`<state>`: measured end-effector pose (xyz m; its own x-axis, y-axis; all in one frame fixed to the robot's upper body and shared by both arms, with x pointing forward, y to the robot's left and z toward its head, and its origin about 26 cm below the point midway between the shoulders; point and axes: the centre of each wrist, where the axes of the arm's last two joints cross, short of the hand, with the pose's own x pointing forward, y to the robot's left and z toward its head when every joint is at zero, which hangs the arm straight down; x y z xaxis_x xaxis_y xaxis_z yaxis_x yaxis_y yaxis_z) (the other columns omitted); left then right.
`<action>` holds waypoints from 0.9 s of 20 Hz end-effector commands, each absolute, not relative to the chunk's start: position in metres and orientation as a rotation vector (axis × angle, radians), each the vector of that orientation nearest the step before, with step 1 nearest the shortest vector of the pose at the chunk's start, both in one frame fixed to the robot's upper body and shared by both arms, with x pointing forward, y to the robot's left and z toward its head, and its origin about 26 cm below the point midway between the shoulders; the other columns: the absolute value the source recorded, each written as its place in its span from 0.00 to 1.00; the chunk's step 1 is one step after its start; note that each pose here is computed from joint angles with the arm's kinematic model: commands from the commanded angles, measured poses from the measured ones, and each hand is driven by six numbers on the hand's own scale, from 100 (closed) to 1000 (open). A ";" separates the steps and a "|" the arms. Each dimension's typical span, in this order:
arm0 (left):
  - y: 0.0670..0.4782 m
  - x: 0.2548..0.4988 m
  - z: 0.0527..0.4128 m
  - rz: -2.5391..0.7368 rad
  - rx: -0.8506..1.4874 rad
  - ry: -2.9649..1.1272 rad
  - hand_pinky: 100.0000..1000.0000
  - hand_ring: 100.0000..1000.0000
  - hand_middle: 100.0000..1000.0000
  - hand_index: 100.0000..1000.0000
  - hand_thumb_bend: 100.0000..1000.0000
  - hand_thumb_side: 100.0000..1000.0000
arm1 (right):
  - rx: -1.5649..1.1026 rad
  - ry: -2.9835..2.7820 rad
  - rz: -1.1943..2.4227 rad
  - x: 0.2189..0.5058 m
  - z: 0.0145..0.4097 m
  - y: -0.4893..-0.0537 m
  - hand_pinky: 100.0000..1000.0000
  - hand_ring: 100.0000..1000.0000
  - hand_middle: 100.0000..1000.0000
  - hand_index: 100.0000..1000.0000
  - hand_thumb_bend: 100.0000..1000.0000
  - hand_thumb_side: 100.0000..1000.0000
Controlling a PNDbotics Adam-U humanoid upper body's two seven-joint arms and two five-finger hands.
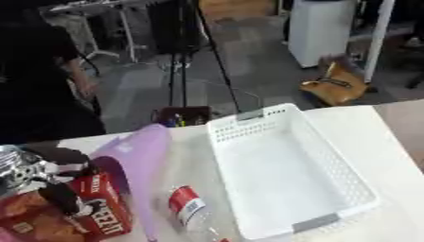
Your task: Pick up objects on the table and place them in the box.
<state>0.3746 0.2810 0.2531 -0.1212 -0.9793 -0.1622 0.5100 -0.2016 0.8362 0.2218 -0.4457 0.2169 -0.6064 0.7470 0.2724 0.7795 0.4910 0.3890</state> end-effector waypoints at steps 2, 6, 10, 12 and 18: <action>0.292 0.379 0.260 -1.468 0.848 -0.566 0.70 0.65 0.52 0.64 0.25 0.34 | -1.365 -2.728 -0.761 0.219 0.230 -0.446 0.64 0.58 0.52 0.53 0.00 0.72; 0.295 0.382 0.259 -1.471 0.863 -0.559 0.68 0.62 0.52 0.63 0.22 0.34 | -1.367 -2.725 -0.771 0.219 0.230 -0.445 0.65 0.58 0.52 0.53 0.00 0.72; 0.294 0.384 0.262 -1.480 0.882 -0.568 0.67 0.60 0.51 0.61 0.18 0.35 | -1.371 -2.723 -0.777 0.219 0.230 -0.446 0.65 0.58 0.52 0.53 0.00 0.72; 0.295 0.385 0.264 -1.485 0.896 -0.572 0.66 0.59 0.50 0.59 0.18 0.35 | -1.374 -2.721 -0.779 0.219 0.230 -0.446 0.65 0.58 0.52 0.53 0.00 0.72; 0.293 0.386 0.274 -1.501 0.942 -0.600 0.64 0.56 0.48 0.55 0.17 0.35 | -1.384 -2.715 -0.788 0.219 0.231 -0.446 0.65 0.58 0.52 0.53 0.00 0.71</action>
<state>0.3865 0.2868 0.2556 -0.0969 -0.9671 -0.2352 0.5005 -0.2516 0.8284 0.2218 -0.4458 0.2170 -0.5981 0.7465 0.2914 0.7844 0.4709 0.4037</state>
